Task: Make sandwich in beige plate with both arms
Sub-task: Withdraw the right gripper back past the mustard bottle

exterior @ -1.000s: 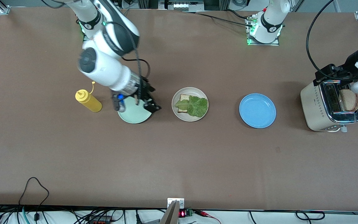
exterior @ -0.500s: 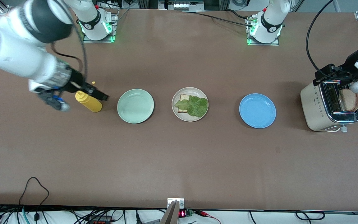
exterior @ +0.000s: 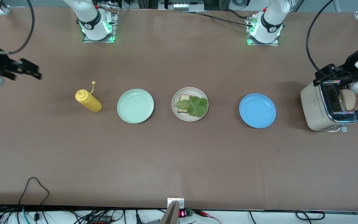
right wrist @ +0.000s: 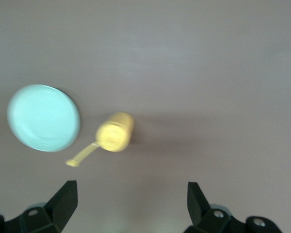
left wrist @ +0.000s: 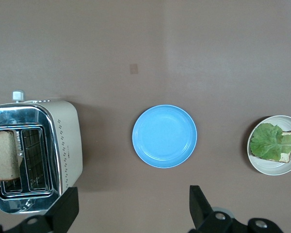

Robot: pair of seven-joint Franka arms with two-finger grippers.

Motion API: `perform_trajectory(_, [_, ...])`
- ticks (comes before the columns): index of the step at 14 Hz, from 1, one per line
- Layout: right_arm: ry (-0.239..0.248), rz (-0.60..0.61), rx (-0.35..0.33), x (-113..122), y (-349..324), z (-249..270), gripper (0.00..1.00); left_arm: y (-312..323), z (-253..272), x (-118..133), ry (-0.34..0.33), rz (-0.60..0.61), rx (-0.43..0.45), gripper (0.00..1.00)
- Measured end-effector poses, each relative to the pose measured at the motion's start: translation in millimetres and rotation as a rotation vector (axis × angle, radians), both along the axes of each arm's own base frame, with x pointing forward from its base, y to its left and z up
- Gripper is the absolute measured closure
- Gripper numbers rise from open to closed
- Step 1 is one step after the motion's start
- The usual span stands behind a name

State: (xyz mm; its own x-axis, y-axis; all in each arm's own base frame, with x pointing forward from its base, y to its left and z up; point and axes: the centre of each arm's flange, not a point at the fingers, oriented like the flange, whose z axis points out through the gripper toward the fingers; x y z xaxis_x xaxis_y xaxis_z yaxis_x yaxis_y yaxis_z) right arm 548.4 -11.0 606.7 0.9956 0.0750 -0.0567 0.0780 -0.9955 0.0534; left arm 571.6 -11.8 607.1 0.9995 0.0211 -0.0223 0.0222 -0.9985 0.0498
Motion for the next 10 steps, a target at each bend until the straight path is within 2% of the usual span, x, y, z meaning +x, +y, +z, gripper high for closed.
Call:
perform_trajectory(1, [0.008, 0.007, -0.035, -6, -5, 10, 0.0, 0, 0, 0, 0.0, 0.0, 0.0, 0.0])
perform_trajectory(3, [0.011, -0.014, -0.059, -9, -18, 20, 0.0, 0, 0, 0, 0.0, 0.001, 0.0, 0.0])
perform_trajectory(10, [0.083, -0.046, -0.054, 2, -39, -8, 0.0, 2, 1, 1, -0.008, 0.004, 0.001, 0.0])
